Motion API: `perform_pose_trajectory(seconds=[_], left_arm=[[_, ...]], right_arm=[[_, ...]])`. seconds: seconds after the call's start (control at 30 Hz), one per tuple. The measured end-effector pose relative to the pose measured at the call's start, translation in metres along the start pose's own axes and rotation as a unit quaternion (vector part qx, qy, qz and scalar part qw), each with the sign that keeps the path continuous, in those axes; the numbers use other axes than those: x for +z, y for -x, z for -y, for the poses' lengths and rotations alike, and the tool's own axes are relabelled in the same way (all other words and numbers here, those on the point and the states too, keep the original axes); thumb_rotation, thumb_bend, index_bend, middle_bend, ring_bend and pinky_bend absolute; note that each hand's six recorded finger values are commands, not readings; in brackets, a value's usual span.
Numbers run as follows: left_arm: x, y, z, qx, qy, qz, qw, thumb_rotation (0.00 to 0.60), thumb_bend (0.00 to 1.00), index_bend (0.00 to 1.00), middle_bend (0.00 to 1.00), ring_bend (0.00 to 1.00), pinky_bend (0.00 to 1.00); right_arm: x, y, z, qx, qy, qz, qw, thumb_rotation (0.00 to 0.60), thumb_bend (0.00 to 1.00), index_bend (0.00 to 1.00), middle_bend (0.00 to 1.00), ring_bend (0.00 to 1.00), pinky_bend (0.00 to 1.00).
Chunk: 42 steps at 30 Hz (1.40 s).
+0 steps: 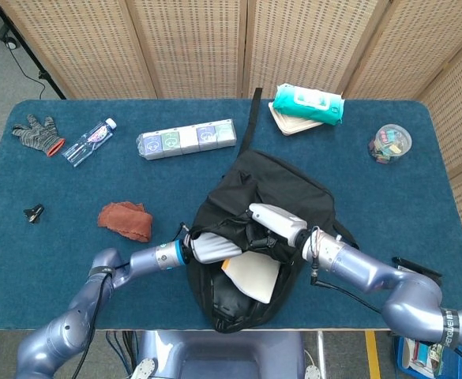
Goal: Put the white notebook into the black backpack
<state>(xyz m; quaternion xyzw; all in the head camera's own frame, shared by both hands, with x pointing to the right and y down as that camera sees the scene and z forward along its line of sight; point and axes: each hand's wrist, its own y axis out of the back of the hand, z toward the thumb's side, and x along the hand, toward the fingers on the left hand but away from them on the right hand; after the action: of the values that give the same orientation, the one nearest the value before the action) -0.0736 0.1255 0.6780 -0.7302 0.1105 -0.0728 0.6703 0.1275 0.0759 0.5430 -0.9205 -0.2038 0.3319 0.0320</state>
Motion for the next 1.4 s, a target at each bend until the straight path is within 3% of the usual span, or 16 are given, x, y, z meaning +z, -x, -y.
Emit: perform_pose_trajectory(seconds=[0.53, 0.73, 0.9, 1.0, 1.07, 1.13, 1.23, 1.4], left_arm=[[-0.008, 0.035, -0.015, 0.026, 0.048, -0.005, 0.9985, 0.600, 0.38, 0.50, 0.39, 0.34, 0.68], [-0.013, 0.049, -0.018, 0.028, 0.080, -0.008, 0.9964, 0.600, 0.24, 0.47, 0.34, 0.30, 0.68], [-0.016, 0.054, -0.013, 0.018, 0.070, -0.024, 0.9971, 0.600, 0.25, 0.47, 0.30, 0.27, 0.65], [-0.016, 0.052, -0.005, 0.000, 0.054, -0.034, 0.9980, 0.600, 0.21, 0.38, 0.20, 0.18, 0.58], [-0.015, 0.051, 0.001, -0.013, 0.059, -0.037, 0.9975, 0.600, 0.09, 0.23, 0.09, 0.09, 0.48], [-0.013, 0.050, 0.004, -0.019, 0.075, -0.036, 0.9963, 0.600, 0.01, 0.14, 0.04, 0.03, 0.41], [-0.012, 0.052, 0.002, -0.019, 0.090, -0.031, 0.9952, 0.600, 0.00, 0.12, 0.01, 0.01, 0.35], [-0.013, 0.060, -0.012, 0.004, 0.117, -0.021, 0.9930, 0.600, 0.00, 0.12, 0.01, 0.01, 0.35]], right_arm=[[-0.014, 0.002, -0.020, -0.029, 0.008, 0.015, 0.9994, 0.600, 1.00, 0.60, 0.64, 0.67, 0.76], [-0.021, 0.002, -0.027, -0.041, 0.018, 0.024, 0.9987, 0.600, 1.00, 0.60, 0.64, 0.67, 0.76], [-0.023, 0.003, -0.032, -0.049, 0.030, 0.027, 0.9980, 0.600, 1.00, 0.60, 0.64, 0.67, 0.76], [-0.024, 0.001, -0.032, -0.050, 0.029, 0.029, 0.9979, 0.600, 1.00, 0.60, 0.64, 0.67, 0.76], [-0.024, 0.001, -0.032, -0.050, 0.028, 0.030, 0.9979, 0.600, 1.00, 0.60, 0.64, 0.67, 0.76], [-0.024, 0.000, -0.033, -0.050, 0.027, 0.030, 0.9979, 0.600, 1.00, 0.60, 0.64, 0.67, 0.76], [-0.023, -0.001, -0.035, -0.054, 0.030, 0.030, 0.9976, 0.600, 1.00, 0.60, 0.64, 0.67, 0.76], [-0.027, -0.002, -0.038, -0.059, 0.032, 0.034, 0.9971, 0.600, 1.00, 0.60, 0.64, 0.67, 0.76]])
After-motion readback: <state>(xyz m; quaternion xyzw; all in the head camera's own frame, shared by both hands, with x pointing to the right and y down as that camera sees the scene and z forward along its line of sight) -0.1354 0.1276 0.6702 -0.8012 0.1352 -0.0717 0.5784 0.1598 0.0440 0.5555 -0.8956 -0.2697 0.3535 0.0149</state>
